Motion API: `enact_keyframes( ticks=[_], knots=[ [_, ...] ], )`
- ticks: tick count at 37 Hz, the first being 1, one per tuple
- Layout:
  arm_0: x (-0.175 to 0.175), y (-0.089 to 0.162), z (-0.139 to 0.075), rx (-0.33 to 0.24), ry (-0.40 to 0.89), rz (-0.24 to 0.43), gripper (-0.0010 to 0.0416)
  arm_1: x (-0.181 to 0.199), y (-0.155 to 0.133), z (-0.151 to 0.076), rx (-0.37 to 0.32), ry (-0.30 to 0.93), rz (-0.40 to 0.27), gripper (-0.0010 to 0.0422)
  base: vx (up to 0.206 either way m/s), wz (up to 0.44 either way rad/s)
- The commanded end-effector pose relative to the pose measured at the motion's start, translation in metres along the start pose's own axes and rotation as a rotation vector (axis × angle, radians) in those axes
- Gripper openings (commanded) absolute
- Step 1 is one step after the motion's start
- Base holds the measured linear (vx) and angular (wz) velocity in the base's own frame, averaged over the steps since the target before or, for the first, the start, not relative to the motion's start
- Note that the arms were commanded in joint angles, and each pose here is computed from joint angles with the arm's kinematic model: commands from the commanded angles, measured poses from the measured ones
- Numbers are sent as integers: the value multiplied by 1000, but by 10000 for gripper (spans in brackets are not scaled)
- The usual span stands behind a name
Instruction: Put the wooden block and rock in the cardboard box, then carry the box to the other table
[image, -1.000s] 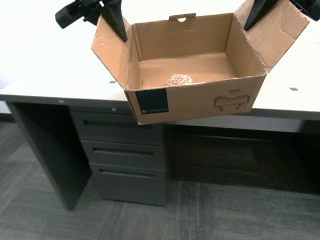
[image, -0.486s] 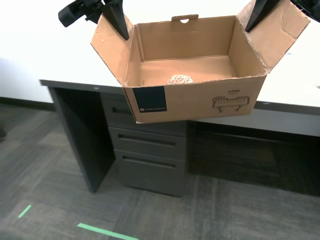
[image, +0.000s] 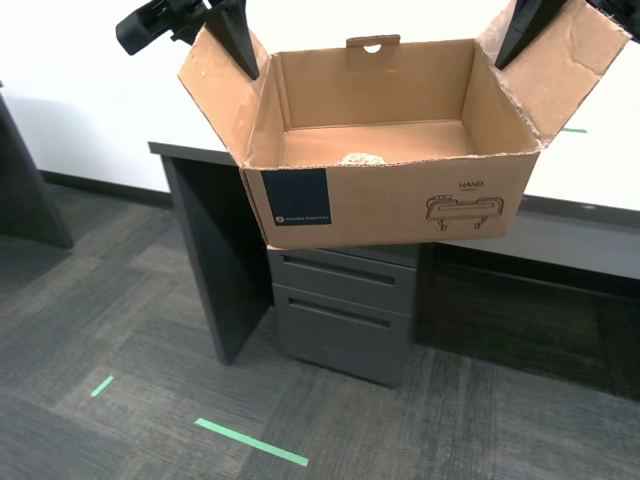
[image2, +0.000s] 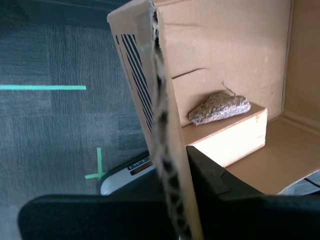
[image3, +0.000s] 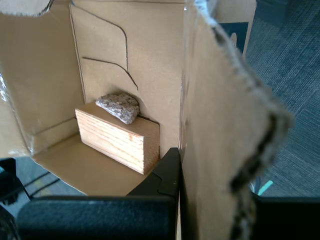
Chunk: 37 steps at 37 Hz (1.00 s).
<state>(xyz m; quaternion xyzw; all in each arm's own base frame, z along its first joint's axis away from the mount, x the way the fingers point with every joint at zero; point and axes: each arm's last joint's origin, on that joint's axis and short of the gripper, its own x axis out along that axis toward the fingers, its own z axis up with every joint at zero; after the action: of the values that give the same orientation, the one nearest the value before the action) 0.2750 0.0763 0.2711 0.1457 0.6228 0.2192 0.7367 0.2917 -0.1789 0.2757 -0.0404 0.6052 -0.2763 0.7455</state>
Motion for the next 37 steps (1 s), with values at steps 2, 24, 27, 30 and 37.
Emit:
enact_keyframes(
  ticks=[2, 24, 27, 30, 37],
  knots=[
    [0, 0, -2, -25, 18, -4, -1, 0, -2, 0, -18, 0, -4, -1, -2, 160],
    [1, 0, 1, -54, -7, 0, -1, 3, -10, 0, 6, -15, -17, -1, 2, 169],
    [1, 0, 2, -55, -8, 0, -1, 3, -10, 0, 6, -15, -17, -1, 0, 239],
    [1, 0, 2, -56, -10, 1, -1, 3, -10, 0, 6, -14, -17, -1, 1, 260],
    [1, 0, 2, -58, -13, 1, -1, 3, -10, 0, 1, -13, -18, -1, 1, 295]
  ],
)
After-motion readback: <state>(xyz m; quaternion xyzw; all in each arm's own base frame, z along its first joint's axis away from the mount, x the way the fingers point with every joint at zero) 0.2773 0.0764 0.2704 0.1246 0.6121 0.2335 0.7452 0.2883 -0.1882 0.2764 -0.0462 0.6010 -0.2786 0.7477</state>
